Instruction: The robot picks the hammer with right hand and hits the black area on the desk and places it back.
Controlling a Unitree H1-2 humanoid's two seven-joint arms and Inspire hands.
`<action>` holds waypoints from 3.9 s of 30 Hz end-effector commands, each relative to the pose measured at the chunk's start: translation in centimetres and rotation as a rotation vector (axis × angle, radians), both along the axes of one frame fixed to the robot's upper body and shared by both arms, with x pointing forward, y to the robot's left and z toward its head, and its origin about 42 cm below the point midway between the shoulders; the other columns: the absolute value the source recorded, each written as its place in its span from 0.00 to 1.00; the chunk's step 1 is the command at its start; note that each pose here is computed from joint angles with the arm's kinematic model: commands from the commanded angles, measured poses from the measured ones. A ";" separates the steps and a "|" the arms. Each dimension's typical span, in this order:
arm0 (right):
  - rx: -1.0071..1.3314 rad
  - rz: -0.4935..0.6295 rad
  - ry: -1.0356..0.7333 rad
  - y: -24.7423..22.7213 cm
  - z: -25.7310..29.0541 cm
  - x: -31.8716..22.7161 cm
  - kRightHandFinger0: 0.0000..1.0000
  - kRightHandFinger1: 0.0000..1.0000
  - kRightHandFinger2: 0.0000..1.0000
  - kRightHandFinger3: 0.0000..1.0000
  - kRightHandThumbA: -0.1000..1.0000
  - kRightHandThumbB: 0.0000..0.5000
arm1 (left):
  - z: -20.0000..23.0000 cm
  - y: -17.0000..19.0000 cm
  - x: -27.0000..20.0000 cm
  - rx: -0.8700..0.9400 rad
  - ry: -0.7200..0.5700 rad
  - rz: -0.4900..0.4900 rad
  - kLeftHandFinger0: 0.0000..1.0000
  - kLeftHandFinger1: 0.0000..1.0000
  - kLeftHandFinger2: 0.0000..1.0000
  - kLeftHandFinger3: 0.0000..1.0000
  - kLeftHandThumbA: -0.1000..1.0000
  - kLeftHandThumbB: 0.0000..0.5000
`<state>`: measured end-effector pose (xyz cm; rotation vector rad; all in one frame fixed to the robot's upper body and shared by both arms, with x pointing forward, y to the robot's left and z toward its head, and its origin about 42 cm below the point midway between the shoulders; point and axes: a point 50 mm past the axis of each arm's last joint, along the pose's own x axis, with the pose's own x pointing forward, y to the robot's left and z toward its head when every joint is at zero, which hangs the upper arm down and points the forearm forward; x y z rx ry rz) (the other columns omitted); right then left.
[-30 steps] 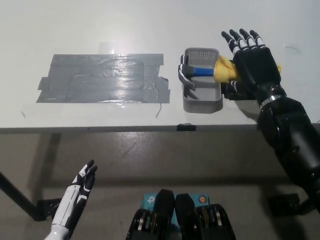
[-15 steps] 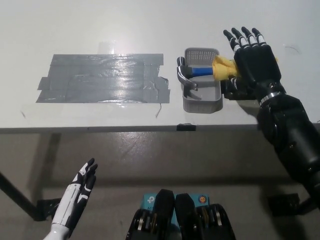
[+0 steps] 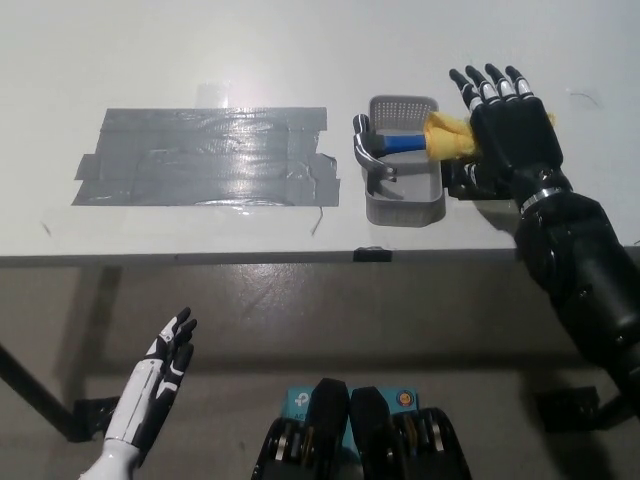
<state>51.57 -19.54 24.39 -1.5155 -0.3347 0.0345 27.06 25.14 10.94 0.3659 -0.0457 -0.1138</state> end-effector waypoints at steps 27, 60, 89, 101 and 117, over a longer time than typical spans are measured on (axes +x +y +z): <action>-0.047 -0.004 0.087 0.0 3.9 3.0 1.00 1.00 1.00 1.00 0.87 1.00 | 2.0 -0.2 0.5 0.042 -0.099 -0.037 1.00 1.00 1.00 1.00 1.00 0.01; -0.067 0.081 -0.356 -0.9 0.3 3.5 0.00 0.15 0.51 0.33 0.00 0.51 | 2.5 -0.4 1.0 0.069 -0.118 -0.039 1.00 1.00 1.00 1.00 1.00 0.00; 0.929 0.102 0.162 -8.4 11.5 4.0 0.01 0.47 0.84 0.84 0.00 0.23 | 3.0 -0.5 1.5 0.072 -0.129 -0.057 1.00 1.00 1.00 1.00 0.98 0.00; 0.875 0.008 0.313 -15.5 12.0 1.5 0.08 0.58 0.88 0.99 0.00 0.22 | 3.0 -0.2 1.6 0.068 -0.134 -0.059 1.00 1.00 1.00 1.00 0.96 0.00; 0.550 0.022 0.489 -18.0 10.9 -3.1 0.14 0.67 0.98 1.00 0.00 0.23 | 2.9 -0.1 1.7 0.079 -0.144 -0.058 1.00 1.00 1.00 1.00 0.95 0.00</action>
